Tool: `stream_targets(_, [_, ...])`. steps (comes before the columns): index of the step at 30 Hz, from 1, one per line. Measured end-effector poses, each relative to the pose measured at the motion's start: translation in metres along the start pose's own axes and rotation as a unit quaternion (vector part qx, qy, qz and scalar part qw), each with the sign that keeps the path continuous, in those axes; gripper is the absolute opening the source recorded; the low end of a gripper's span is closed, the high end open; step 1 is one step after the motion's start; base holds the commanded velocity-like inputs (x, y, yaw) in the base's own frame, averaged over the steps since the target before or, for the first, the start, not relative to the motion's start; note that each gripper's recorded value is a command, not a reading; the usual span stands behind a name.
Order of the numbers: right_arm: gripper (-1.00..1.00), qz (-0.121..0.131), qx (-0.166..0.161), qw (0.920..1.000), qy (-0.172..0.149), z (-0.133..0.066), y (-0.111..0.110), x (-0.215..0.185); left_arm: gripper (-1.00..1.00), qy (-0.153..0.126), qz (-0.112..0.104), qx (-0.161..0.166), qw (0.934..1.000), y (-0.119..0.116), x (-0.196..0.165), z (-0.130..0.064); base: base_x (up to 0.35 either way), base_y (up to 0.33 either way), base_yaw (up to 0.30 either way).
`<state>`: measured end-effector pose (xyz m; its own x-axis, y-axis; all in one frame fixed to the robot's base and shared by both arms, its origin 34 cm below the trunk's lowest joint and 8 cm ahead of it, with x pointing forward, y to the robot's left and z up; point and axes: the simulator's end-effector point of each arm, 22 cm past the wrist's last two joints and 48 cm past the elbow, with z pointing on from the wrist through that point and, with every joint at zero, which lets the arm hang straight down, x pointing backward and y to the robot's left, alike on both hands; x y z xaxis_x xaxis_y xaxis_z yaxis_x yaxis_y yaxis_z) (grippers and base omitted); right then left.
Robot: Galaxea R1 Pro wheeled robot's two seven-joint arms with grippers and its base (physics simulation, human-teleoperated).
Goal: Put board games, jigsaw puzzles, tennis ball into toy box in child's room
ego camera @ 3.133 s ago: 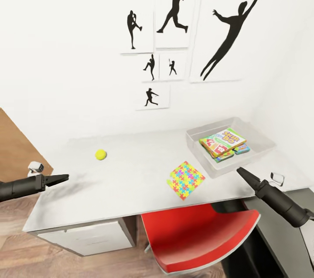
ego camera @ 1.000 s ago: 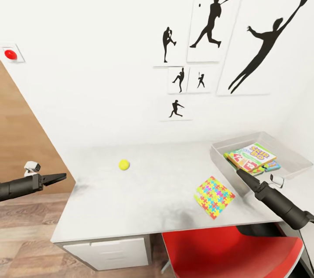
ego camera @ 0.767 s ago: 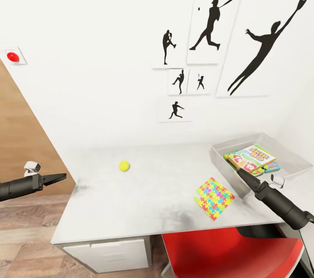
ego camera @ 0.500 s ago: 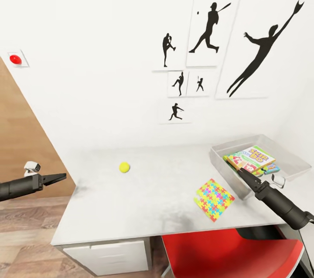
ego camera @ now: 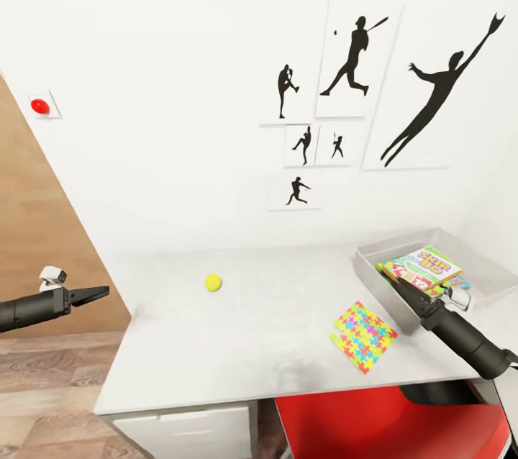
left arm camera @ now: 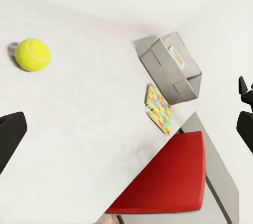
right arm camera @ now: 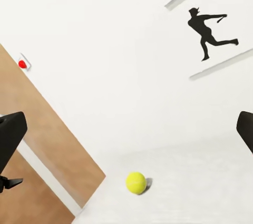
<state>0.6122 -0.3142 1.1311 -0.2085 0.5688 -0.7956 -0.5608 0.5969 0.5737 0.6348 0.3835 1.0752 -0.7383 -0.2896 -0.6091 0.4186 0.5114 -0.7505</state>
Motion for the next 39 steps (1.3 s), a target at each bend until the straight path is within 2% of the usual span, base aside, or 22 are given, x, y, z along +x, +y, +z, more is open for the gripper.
stream_targets(21, [1.00,-0.010,-0.009,0.9999,-0.010,-0.001,0.012,-0.013,1.00,-0.009,0.018,0.005,0.9998,-0.015,-0.009,-0.006,0.031,0.116,0.000])
stream_targets(36, [1.00,-0.011,0.002,0.9999,-0.010,0.000,0.009,-0.014,1.00,-0.010,0.018,0.009,0.9997,-0.018,-0.009,-0.004,0.017,0.016,0.000])
stream_targets(39, [1.00,-0.011,0.013,0.9998,-0.009,0.000,0.004,-0.014,1.00,-0.010,0.018,0.009,0.9997,-0.018,-0.009,-0.003,0.000,0.000,0.000])
